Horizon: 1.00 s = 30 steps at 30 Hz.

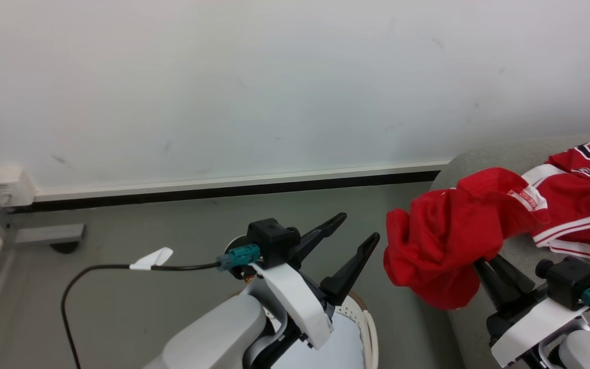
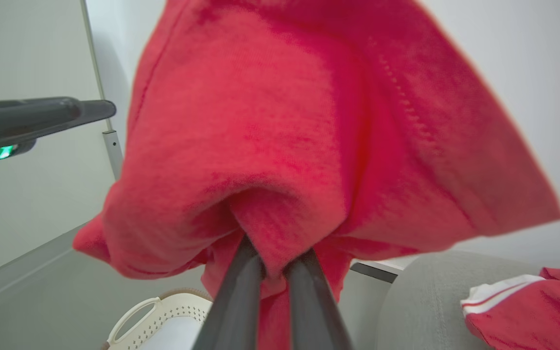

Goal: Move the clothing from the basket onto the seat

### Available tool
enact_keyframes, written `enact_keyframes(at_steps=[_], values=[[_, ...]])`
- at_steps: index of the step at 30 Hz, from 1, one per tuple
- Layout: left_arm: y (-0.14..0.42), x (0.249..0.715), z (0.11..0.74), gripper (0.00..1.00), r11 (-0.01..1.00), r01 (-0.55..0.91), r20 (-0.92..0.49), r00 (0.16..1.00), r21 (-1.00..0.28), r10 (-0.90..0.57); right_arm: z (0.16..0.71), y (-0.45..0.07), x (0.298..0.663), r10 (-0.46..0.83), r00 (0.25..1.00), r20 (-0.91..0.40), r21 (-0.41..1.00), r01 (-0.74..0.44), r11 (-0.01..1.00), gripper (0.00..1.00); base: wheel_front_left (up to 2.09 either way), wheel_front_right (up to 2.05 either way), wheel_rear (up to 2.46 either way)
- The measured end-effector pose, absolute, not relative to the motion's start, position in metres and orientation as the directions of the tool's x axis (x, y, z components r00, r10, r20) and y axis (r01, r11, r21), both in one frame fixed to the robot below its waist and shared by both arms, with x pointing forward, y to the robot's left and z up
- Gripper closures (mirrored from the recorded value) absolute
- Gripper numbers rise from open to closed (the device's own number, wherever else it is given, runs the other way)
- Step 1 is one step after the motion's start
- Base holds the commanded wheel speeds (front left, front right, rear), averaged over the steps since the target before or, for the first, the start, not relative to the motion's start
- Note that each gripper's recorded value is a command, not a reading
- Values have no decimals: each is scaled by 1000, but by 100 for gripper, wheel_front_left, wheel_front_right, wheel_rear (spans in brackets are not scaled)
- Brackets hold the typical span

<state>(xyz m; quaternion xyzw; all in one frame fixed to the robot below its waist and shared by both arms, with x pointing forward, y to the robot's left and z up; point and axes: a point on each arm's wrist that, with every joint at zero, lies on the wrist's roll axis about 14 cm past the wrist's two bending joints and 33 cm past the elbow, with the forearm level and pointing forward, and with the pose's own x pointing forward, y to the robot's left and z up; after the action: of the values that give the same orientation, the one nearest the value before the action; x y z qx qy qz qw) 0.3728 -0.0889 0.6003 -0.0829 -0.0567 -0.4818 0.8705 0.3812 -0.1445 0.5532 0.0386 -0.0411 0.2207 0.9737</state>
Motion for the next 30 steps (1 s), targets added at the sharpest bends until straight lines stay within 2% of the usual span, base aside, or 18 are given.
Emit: enact_keyframes(at_steps=[9, 17, 24, 30], values=[[-122, 359, 593, 0, 430, 899, 195, 438, -87, -877, 542, -214, 352, 222, 971, 92, 80, -230, 970, 100, 0, 0, 0], [-152, 337, 578, 0, 335, 938, 180, 347, -92, -920, 528, -258, 312, 39, 996, 81, 133, -49, 990, 100, 0, 0, 0], [-171, 325, 574, 0, 276, 958, 181, 286, -82, -941, 526, -270, 295, -23, 996, 82, 133, 11, 991, 100, 0, 0, 0], [-175, 326, 570, 0, 267, 960, 177, 278, -84, -944, 529, -278, 294, -41, 996, 83, 114, 31, 993, 100, 0, 0, 0]])
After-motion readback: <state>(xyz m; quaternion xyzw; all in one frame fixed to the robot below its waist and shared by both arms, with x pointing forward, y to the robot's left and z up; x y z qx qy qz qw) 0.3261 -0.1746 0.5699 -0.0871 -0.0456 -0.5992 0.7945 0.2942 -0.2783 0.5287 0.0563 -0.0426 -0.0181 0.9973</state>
